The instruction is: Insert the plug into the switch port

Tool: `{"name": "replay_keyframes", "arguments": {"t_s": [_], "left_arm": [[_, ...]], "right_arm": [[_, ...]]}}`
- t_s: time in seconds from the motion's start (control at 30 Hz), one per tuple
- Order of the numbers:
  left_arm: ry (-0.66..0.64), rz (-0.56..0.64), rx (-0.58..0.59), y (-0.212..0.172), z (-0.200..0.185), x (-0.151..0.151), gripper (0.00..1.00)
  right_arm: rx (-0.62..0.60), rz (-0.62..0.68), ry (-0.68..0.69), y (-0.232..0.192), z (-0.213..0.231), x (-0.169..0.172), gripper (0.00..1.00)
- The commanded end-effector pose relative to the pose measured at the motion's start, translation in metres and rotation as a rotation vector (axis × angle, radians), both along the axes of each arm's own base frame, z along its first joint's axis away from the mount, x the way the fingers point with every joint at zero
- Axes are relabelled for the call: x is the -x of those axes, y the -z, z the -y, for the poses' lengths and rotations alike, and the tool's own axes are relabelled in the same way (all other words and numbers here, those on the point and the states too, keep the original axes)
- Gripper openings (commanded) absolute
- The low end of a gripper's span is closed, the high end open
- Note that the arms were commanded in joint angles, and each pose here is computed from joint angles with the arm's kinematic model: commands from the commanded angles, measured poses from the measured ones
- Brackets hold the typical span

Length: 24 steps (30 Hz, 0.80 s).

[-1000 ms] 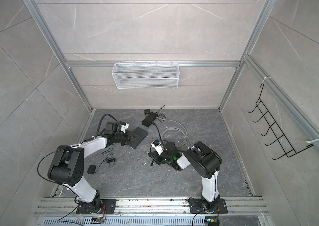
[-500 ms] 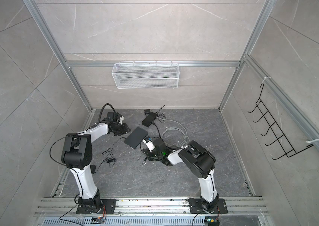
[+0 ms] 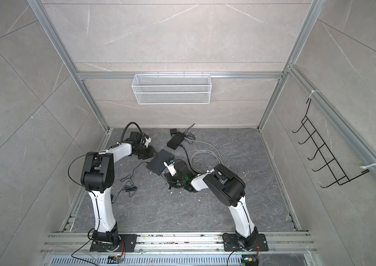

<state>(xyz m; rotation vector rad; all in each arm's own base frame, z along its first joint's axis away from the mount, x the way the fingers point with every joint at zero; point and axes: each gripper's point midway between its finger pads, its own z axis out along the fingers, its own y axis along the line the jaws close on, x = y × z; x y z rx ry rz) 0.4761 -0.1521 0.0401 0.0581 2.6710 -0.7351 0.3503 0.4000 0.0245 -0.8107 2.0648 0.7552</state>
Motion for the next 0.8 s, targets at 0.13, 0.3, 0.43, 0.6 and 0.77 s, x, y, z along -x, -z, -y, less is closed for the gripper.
{"name": "replay_keyframes", "arguments": {"t_s": [0.13,0.3,0.43,0.6,0.77], "left_arm": [[0.096,-0.007,0.055,0.000,0.017,0.018,0.43],[0.127,-0.042,0.056,0.003,0.024,0.034,0.43],[0.120,-0.078,0.058,0.009,0.025,0.049,0.40],[0.137,-0.116,0.047,0.020,0.026,0.065,0.36],[0.168,-0.160,-0.008,0.033,0.029,0.079,0.34]], "right_arm": [[0.044,-0.050,0.009,0.020,-0.006,0.004,0.06],[0.074,-0.045,0.024,0.022,-0.012,0.004,0.06],[0.061,-0.041,0.061,0.021,-0.012,0.000,0.05],[0.044,-0.032,0.137,0.018,-0.007,-0.010,0.05],[0.091,0.017,0.235,0.011,-0.002,-0.020,0.04]]}}
